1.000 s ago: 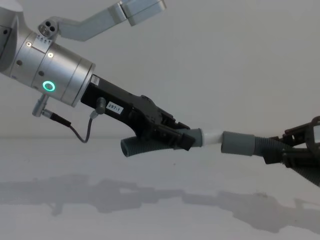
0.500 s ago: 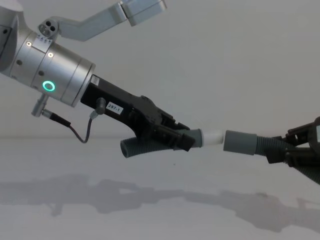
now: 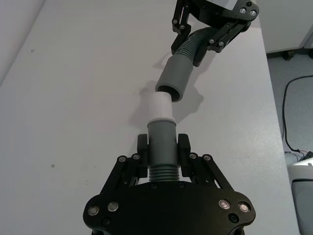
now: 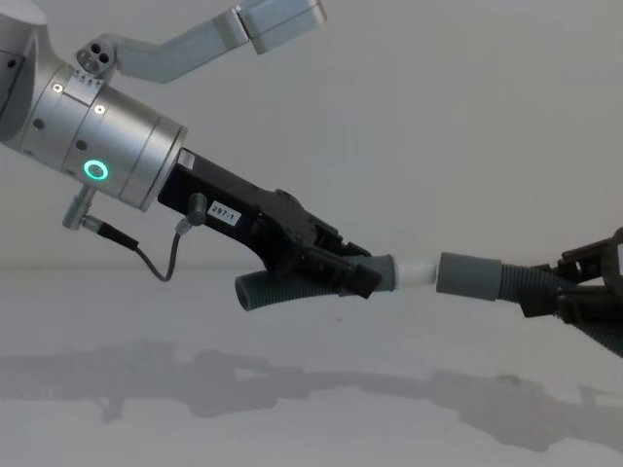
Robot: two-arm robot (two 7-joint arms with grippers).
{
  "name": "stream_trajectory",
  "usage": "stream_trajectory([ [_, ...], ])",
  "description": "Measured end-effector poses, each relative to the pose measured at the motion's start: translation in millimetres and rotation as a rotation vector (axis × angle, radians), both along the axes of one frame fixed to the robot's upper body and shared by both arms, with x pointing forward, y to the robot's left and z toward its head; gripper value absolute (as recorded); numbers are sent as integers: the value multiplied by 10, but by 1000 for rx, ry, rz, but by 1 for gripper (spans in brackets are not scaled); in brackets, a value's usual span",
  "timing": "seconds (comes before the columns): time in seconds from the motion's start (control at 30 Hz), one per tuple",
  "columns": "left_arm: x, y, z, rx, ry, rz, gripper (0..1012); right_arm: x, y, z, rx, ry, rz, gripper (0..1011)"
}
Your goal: Use both hands to pick up one end of the pipe from the table, align the ends, and insert them.
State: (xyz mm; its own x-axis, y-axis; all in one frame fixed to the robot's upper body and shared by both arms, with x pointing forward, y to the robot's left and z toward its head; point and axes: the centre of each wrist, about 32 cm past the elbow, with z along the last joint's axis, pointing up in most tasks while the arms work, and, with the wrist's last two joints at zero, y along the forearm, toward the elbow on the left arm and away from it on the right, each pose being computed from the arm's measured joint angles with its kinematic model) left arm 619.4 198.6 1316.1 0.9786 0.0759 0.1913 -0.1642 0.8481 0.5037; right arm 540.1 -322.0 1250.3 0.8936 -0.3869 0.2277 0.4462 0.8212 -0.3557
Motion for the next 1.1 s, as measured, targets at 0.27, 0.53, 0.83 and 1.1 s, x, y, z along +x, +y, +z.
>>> stream_trajectory([
  [0.27,4,-11,-16,0,5,-6,347,8,1,-4,-1,4,3,266],
  [0.53,17,-25,-34,-2,13,-20,347,21,18,-9,-6,6,12,266],
  [0.83,33,-35,-51,-5,22,-40,347,36,41,-12,-7,5,23,266],
  [1.1,46,-35,-57,-6,35,-70,347,45,65,-22,-8,4,33,266],
])
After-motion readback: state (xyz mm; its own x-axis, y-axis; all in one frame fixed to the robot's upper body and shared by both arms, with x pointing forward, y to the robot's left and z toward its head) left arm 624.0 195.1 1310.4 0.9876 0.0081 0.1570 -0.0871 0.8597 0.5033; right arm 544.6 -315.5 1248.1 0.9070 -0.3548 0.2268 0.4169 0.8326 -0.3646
